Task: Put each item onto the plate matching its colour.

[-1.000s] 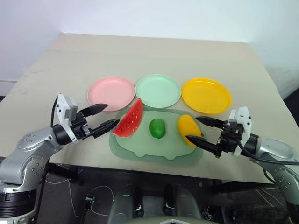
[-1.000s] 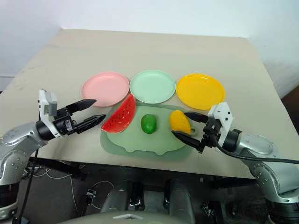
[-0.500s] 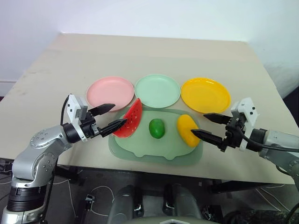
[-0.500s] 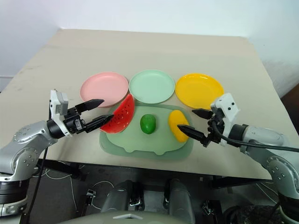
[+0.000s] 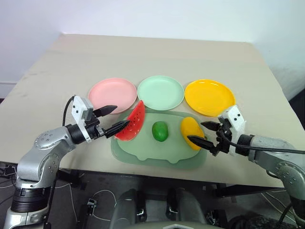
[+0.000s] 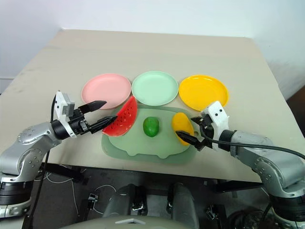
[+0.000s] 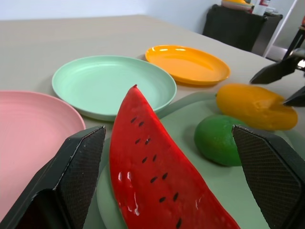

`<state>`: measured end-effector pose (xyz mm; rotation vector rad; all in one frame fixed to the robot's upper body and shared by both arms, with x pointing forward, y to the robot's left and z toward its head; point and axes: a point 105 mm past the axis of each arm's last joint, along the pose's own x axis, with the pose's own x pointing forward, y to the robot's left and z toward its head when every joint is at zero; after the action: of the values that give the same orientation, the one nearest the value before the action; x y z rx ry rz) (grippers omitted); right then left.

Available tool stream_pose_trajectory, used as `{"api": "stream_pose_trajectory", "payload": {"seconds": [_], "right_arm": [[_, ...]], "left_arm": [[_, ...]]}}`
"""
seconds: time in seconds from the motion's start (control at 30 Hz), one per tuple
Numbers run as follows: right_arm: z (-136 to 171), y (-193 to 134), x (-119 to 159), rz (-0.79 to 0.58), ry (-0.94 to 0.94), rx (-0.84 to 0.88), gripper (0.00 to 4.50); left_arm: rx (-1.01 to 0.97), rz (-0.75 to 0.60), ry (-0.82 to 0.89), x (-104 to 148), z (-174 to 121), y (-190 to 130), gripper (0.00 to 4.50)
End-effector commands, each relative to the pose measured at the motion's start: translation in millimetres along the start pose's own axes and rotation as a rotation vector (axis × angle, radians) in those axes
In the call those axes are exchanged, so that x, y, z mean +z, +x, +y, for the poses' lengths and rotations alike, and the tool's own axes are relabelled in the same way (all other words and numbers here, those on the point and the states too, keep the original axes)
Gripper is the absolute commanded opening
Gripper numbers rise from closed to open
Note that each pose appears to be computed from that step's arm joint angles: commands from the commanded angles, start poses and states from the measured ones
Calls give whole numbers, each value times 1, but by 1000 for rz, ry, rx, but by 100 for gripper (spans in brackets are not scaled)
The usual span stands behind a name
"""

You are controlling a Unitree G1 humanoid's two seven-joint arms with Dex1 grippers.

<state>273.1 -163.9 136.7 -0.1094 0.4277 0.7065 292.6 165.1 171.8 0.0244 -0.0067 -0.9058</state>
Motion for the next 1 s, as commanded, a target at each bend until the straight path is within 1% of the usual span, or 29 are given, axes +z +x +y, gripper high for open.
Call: {"api": "stream_pose_trajectory", "payload": {"seconds": [0.03, 0.1, 0.2, 0.4, 0.47, 0.53, 0.57, 0.6, 0.63, 0.77, 0.93, 1.0], "right_arm": [[-10, 9, -2, 58, 23, -63, 450], [-12, 14, -5, 87, 57, -68, 450], [-11, 19, 3, 53, 100, -56, 450], [-10, 33, 5, 77, 91, -51, 450], [-12, 32, 7, 61, 71, -64, 412], [-11, 30, 9, 50, 50, -61, 363], [-12, 28, 11, 42, 45, -63, 332], [-13, 27, 13, 32, 42, -67, 321], [-13, 26, 15, 25, 41, -70, 321], [-12, 13, 34, -40, 9, -50, 321], [-38, 14, 73, -166, 12, -139, 321], [-47, 19, 82, -189, 3, -157, 321]], "left_arm": [[-21, -25, 60, 10, -3, 2, 446], [-28, -31, 62, 11, -4, 3, 446], [-38, -44, 68, 12, -5, 2, 446], [-44, -49, 77, 11, -2, 2, 446], [-37, -50, 81, 11, -1, 2, 450], [-35, -44, 91, 9, 0, 2, 450], [-34, -40, 95, 8, 0, 1, 450], [-34, -40, 93, 7, 0, 1, 450], [-33, -41, 90, 6, 0, 1, 450], [-22, -52, 87, 9, 4, 0, 450], [-15, -63, 90, 12, 5, -1, 450], [-14, -66, 89, 12, 5, -1, 450]]}}
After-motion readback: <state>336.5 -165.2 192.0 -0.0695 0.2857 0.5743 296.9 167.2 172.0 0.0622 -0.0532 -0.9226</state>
